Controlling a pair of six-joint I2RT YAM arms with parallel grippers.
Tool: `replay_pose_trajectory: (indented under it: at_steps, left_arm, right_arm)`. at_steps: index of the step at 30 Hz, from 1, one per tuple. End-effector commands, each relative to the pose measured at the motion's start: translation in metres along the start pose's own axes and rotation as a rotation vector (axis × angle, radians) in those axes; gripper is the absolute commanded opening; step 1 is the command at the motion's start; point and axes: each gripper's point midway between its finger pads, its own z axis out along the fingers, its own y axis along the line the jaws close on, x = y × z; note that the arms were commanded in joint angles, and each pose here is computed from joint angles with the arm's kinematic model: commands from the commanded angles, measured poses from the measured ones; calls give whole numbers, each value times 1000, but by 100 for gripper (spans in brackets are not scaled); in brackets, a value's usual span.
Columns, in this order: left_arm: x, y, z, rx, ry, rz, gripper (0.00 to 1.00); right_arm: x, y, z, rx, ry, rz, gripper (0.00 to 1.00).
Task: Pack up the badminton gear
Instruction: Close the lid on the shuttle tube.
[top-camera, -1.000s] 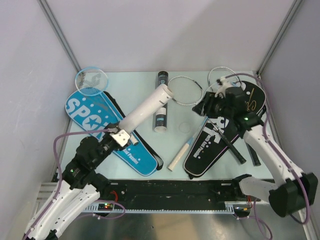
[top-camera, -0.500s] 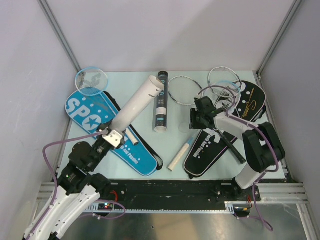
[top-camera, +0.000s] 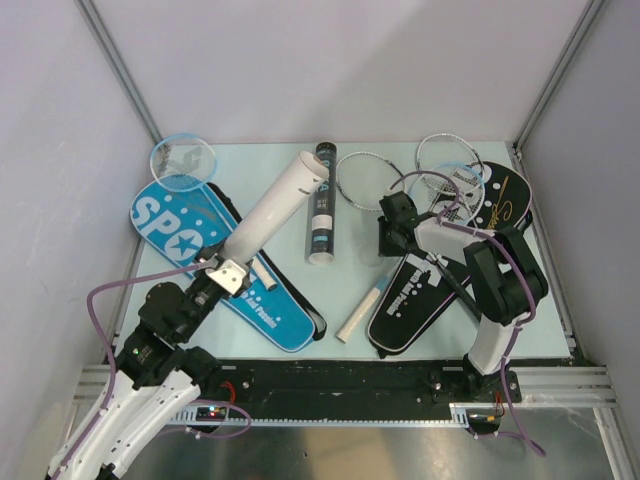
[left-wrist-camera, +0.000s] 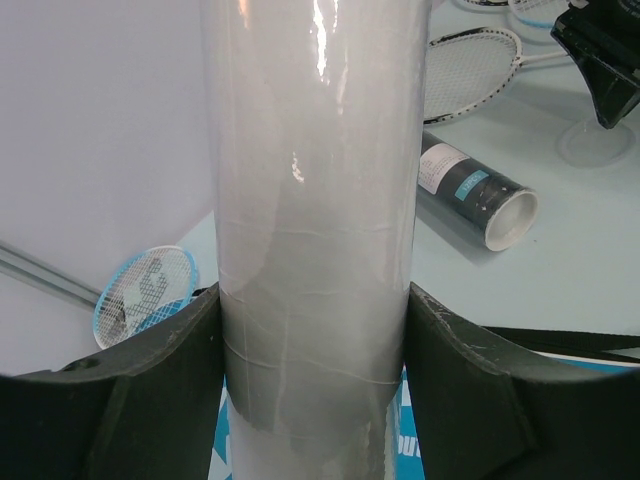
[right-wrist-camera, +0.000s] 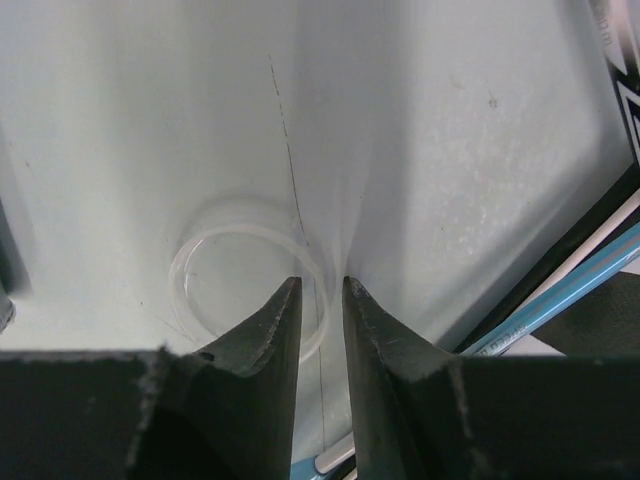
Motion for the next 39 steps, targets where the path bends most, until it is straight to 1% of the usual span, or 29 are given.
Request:
replay_pose_trajectory:
  at_steps: [1,2,7,9,14,20,24,28,32,34,39]
  left_arm:
    - [-18,11,3,-49,-70,-12,20]
    - [-18,11,3,-49,-68,-12,20]
    - [-18,10,3,-46,-69,-14,20]
    - [-18,10,3,-43,-68,-14,20]
    - [-17,6,5,-26,-69,-15,20]
    - [-17,-2,7,14,-76,-12,20]
    - [-19,-11,9,64,-93,-1,21]
    - [-22,-24,10,135,-120,17,21]
    - [-26,-38,11,218,-148,38,21]
    - [-26,-48,10,270,-157,51,22]
    - [-25,-64,11,362,-160,66,22]
  right_arm:
    - [-6,-3,8,48,-17,4,25]
    - [-5,-4,8,55,-16,4,22]
    - [-12,-7,3,71,-41,-10,3]
    - [-19,-5,-4,63,-65,-15,1]
    - [-45,7,-38,6,-157,-18,0]
    - [-79,20,-97,-142,-278,27,0]
    - [-100,29,-150,-300,-363,61,0]
    - [-121,35,-215,-495,-472,80,0]
    - [-125,49,-285,-728,-557,21,0]
    - [-122,54,-311,-817,-578,-11,0]
    - [-107,62,-350,-960,-576,-69,0]
